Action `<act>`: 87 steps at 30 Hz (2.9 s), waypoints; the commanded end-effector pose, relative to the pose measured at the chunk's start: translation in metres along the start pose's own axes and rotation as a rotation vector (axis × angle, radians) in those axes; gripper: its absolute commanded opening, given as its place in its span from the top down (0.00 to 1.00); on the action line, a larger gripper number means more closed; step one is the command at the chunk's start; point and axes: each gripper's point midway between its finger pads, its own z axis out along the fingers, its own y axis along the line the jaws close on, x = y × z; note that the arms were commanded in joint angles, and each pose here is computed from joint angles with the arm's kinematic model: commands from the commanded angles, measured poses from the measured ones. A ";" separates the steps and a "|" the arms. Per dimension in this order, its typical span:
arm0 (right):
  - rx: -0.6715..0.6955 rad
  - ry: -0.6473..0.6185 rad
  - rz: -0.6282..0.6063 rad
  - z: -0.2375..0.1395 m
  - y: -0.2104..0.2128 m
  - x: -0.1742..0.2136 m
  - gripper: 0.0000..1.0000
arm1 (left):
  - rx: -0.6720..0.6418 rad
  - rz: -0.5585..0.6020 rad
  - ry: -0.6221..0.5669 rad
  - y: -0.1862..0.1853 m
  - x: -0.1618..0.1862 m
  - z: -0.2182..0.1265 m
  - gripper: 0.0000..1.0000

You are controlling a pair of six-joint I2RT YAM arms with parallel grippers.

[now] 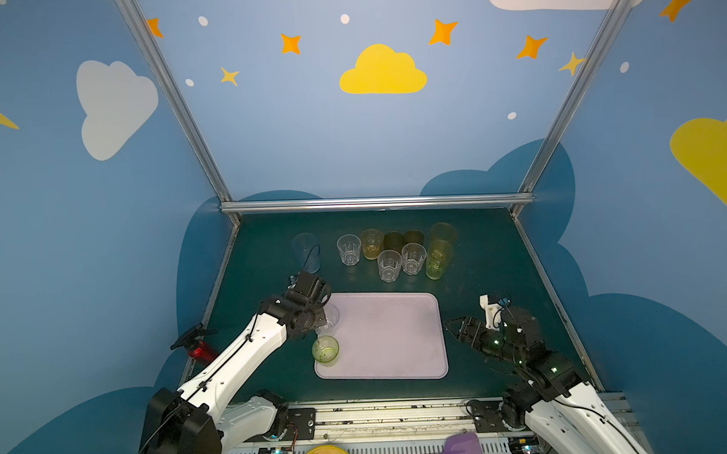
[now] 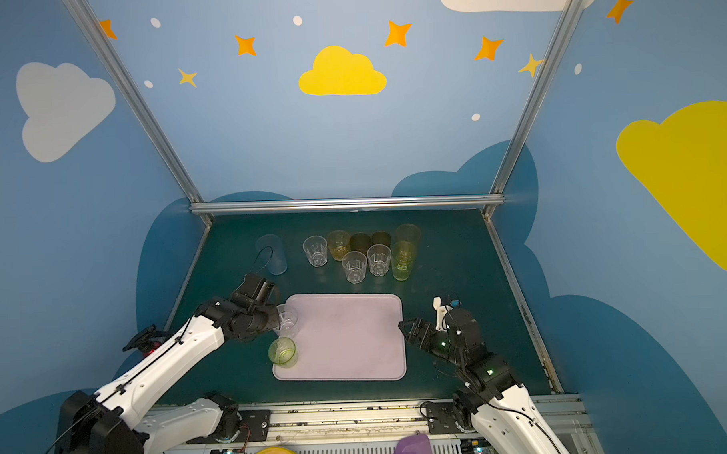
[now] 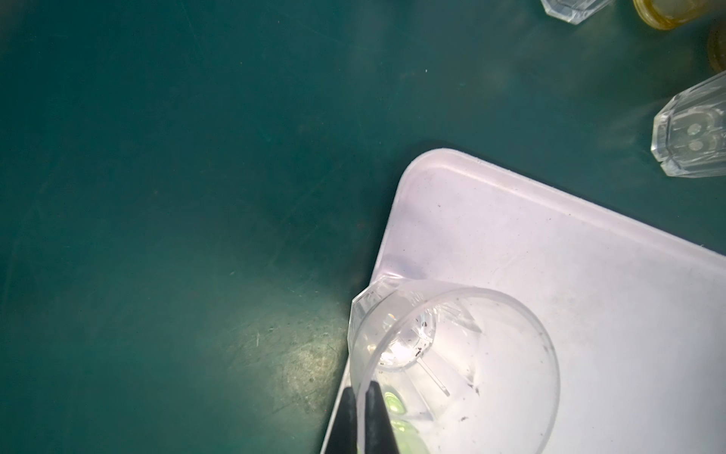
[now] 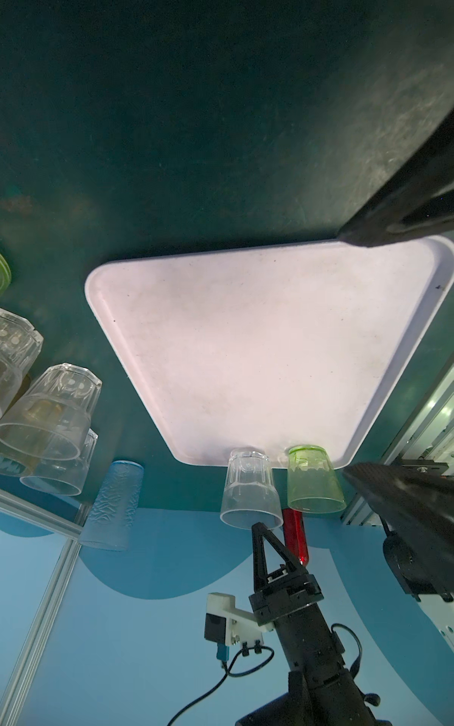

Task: Place the glasses into the tray
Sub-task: 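Carry the clear glass to the tray beside the green glass, then lower the clear glass onto the tray and open the left gripper, then reach the right gripper to the glasses cluster while left gripper holds above tray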

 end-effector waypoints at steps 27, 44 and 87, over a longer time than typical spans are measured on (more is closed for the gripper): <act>0.052 0.015 0.020 0.006 -0.013 0.003 0.15 | 0.012 -0.022 0.058 0.003 0.016 0.005 0.61; -0.007 0.024 0.057 0.000 0.017 -0.010 0.15 | 0.243 -0.070 -0.149 -0.022 -0.019 -0.044 0.00; 0.131 0.149 0.088 0.177 0.117 -0.096 0.31 | 0.263 -0.215 -0.126 -0.026 -0.049 -0.023 0.00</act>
